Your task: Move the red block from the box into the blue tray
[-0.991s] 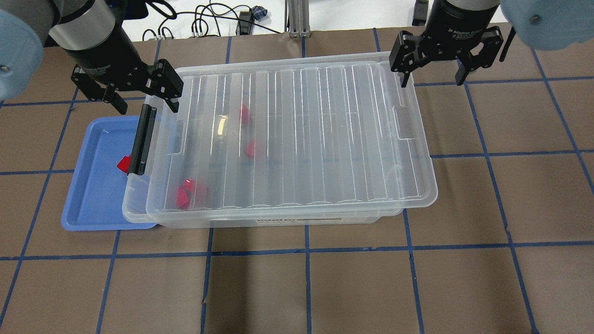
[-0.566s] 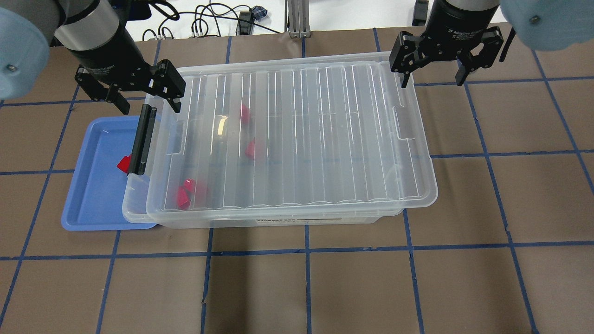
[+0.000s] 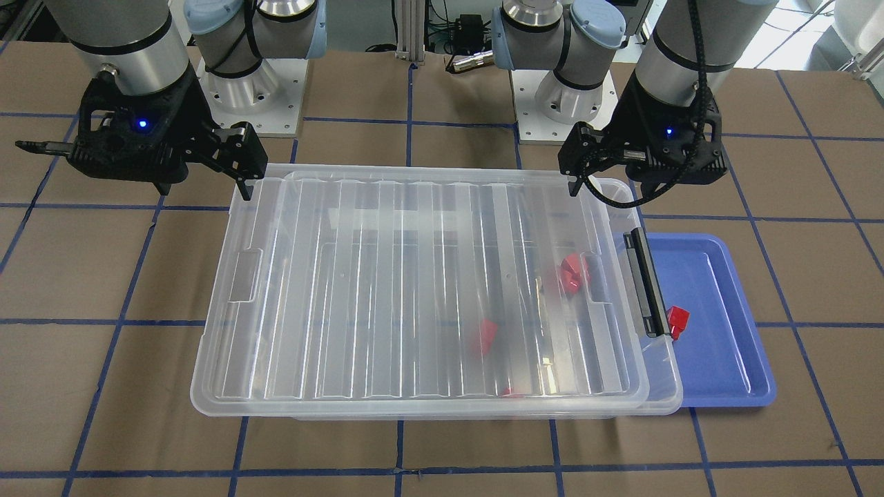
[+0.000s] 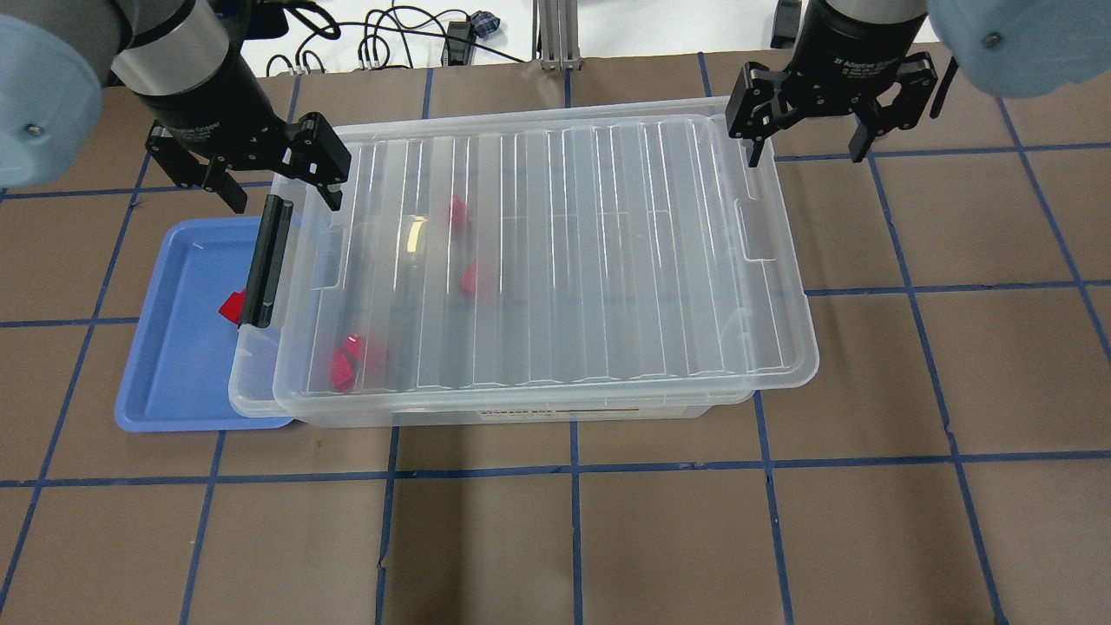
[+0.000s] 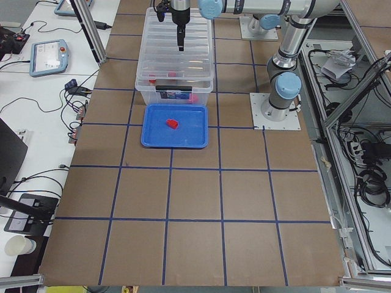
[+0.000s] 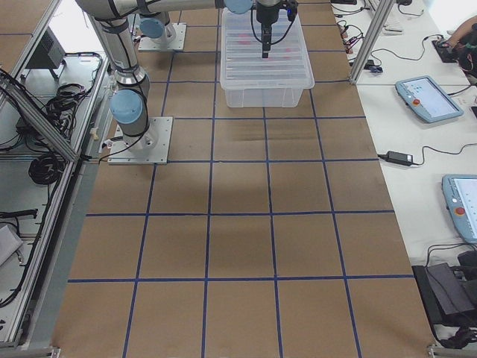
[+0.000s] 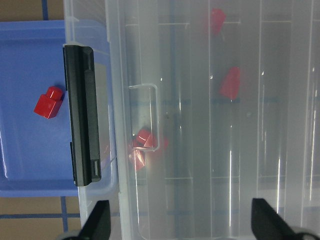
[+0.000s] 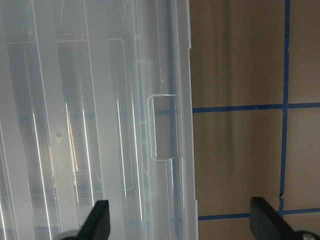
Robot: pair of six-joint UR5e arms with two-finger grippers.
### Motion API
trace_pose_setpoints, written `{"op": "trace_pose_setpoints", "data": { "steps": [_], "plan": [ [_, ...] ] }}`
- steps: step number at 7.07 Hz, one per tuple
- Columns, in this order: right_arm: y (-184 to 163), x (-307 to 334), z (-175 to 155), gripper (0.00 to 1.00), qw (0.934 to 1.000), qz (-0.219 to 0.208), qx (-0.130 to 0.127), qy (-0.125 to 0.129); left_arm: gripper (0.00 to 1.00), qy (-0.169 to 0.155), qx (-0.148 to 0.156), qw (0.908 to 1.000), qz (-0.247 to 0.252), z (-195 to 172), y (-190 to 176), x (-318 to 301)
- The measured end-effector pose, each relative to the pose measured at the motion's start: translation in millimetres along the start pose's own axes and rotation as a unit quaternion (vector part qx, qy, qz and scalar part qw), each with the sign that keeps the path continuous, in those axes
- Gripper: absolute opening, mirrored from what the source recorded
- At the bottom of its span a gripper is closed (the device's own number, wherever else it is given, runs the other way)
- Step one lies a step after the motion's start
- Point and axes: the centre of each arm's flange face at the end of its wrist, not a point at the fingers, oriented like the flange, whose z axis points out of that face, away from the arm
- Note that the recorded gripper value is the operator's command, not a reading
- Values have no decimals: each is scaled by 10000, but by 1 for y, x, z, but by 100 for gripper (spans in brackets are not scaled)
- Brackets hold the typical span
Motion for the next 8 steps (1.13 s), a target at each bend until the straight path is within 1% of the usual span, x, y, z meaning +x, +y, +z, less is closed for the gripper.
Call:
{"op": "trace_pose_setpoints", "data": {
  "steps": [3, 6, 8],
  "plan": [
    [0, -1, 0, 100, 10000, -6, -2, -36, 100, -24, -2, 10000, 4, 1, -1, -1],
    [0, -1, 2, 100, 10000, -4, -19, -43, 100, -19, 46, 9997, 226, -1, -1, -1],
    [1, -1, 3, 100, 10000, -6, -32, -39, 100, -7, 89, 9996, 280, -5, 2, 1]
  ]
}}
